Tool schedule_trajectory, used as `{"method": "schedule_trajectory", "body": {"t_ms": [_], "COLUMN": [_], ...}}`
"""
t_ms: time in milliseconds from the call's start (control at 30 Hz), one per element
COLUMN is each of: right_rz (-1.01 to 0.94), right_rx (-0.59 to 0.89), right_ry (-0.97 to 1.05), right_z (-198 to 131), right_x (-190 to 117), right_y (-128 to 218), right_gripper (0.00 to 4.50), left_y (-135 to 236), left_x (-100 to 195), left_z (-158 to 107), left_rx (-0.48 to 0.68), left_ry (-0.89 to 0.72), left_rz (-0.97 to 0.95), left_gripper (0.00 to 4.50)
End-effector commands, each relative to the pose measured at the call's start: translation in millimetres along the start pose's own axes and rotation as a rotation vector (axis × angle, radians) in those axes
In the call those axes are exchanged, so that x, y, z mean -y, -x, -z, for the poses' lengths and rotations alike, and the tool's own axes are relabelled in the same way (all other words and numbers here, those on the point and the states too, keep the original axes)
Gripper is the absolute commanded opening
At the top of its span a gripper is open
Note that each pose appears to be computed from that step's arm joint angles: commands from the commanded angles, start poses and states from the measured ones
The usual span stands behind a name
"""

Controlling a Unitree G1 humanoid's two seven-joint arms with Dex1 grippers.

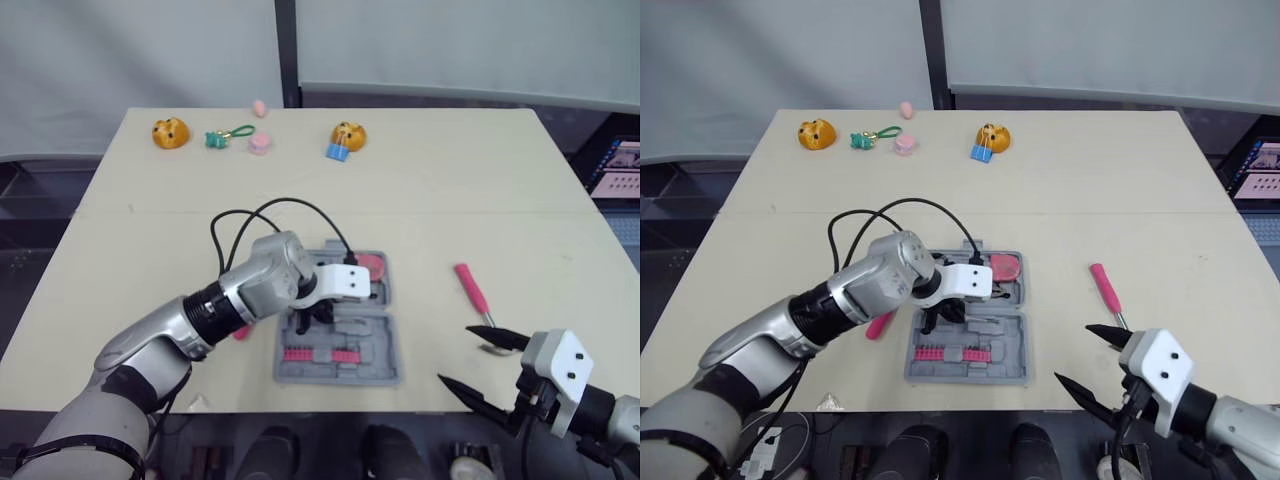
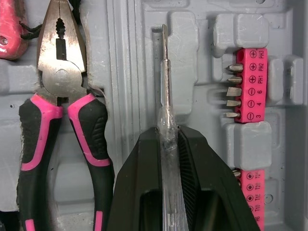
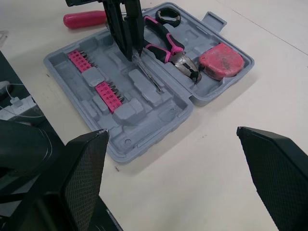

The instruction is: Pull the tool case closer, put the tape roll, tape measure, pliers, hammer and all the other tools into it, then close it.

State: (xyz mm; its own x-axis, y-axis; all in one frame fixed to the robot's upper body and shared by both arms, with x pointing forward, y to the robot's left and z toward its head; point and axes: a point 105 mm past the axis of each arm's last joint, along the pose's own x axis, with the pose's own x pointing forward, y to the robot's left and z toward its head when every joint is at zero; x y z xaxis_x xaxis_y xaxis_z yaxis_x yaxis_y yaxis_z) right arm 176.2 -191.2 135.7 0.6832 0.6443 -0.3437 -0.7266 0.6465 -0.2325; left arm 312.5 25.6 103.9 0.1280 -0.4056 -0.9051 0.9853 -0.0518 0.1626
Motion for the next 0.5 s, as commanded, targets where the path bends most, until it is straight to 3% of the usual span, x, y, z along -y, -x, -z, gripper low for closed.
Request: {"method": "schedule_trajectory", "body": {"t_ms": [33,500], "right_rz": [0.014,0.016], "right_rx": [0.023,0.024], "right_ry": [0.025,0.024], "right_z": [-9.4,-9.8], "right_x": [-2.5,-1.4], "right_y": [1.5,0.7], "right_gripper": [4.5,4.5], "left_y": [6.9,4.7], "left_x": [-5.3,-5.3], "left_z": [-6.2,-6.6], "left_rx": [-0.007,-0.015], "left_ry": [-0.037,-0.035], "left_rz": [-0.032,-0.03], "left_gripper": [0.01,0.01]}}
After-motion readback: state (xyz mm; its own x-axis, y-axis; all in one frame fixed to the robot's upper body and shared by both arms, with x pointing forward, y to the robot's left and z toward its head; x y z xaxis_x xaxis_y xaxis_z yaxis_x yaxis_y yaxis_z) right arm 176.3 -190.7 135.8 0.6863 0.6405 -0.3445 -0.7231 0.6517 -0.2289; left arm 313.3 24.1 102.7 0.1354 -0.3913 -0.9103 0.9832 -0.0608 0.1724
